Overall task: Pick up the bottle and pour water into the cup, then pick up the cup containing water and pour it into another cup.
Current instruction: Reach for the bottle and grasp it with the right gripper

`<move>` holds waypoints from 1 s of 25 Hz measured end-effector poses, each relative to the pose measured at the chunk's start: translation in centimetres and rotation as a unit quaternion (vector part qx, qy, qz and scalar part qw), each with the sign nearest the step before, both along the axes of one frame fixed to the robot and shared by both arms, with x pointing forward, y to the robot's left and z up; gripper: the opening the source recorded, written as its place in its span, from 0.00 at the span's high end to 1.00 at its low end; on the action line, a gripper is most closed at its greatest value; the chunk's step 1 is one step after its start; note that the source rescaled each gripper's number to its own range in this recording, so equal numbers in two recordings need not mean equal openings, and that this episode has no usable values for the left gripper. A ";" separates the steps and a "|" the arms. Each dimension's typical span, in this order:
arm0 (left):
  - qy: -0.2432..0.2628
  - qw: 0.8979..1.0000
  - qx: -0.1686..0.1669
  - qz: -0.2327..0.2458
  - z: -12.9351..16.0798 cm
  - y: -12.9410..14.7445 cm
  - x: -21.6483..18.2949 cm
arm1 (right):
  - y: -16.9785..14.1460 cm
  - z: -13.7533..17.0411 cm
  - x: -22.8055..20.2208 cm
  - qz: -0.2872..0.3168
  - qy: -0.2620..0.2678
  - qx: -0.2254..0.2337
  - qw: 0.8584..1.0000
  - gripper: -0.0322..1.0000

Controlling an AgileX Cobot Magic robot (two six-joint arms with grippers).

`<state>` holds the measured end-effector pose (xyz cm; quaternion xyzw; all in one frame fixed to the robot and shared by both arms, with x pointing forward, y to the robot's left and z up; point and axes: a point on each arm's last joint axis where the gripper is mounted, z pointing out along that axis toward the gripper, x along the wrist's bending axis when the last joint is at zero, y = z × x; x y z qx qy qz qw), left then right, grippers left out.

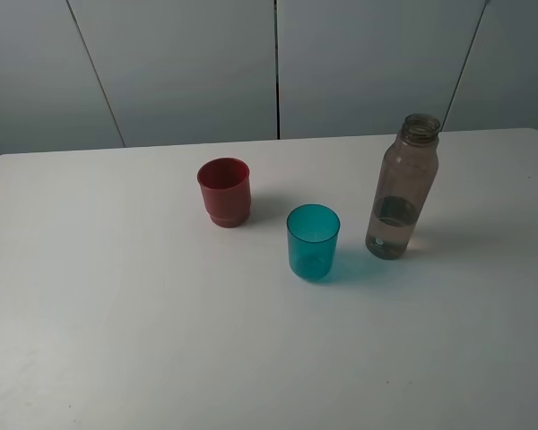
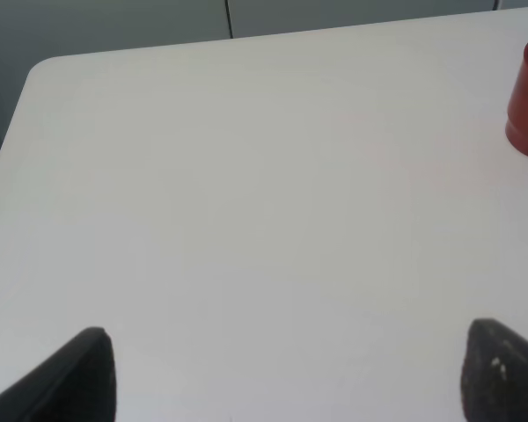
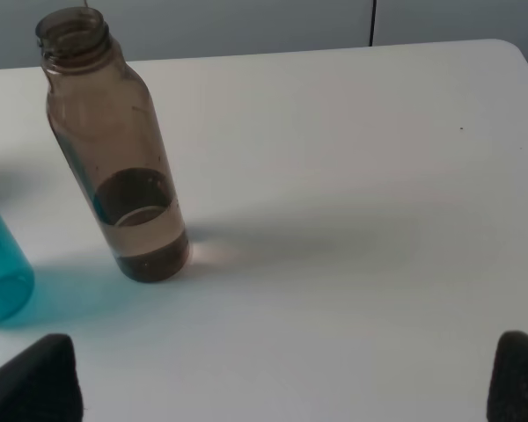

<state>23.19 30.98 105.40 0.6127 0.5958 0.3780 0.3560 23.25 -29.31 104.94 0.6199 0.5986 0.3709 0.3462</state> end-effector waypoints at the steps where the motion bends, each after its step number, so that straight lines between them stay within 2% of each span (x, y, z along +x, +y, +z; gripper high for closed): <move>1: 0.000 1.000 0.000 0.000 0.0 0.0 0.0 | 0.0 0.0 0.0 0.000 0.000 0.000 1.000 0.00; 22: 0.000 1.000 0.000 0.000 0.0 0.0 0.0 | 0.0 0.0 0.0 0.002 0.001 0.002 1.000 0.00; 25: 0.000 1.000 0.000 0.000 0.0 0.0 0.0 | 0.0 0.4 1.2 0.003 0.055 0.004 0.998 0.00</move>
